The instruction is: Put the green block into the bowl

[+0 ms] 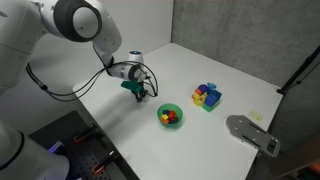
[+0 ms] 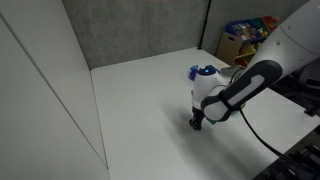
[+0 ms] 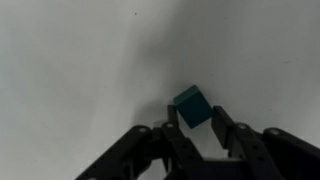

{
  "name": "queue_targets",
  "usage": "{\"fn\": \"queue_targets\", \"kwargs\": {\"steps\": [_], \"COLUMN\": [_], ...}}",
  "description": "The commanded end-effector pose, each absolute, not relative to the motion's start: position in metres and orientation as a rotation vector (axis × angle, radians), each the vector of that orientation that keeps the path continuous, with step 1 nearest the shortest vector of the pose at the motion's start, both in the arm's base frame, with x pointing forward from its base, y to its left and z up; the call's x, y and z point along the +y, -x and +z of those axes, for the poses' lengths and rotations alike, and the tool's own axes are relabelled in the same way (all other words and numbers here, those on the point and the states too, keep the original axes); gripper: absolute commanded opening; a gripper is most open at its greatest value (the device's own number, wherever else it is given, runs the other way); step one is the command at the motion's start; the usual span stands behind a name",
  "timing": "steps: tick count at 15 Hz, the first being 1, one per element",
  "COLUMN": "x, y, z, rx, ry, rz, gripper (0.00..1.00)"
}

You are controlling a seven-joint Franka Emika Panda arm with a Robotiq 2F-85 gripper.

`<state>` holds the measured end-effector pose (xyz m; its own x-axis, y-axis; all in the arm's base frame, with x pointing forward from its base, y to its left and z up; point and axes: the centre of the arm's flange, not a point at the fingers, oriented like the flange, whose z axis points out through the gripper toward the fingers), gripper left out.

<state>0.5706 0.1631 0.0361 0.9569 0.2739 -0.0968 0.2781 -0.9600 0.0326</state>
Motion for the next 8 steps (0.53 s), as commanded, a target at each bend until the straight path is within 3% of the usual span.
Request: {"fn": "queue_targets", "kwargs": {"steps": [1,2,3,8], "x": [0.156,0.152,0.148,0.113], "y": [-0.582,-0.584,-0.587,-0.602], "z": [0.057,0.064,0.071,0.113], "rx": [0.394,0.379,0.364,0.257], "ry": [-3.061,-3.061,-3.061,-3.05], "rz": [-0.171,-0.171,-0.167,-0.129], "gripper": [0.11,0.07,0.11,0.1]}}
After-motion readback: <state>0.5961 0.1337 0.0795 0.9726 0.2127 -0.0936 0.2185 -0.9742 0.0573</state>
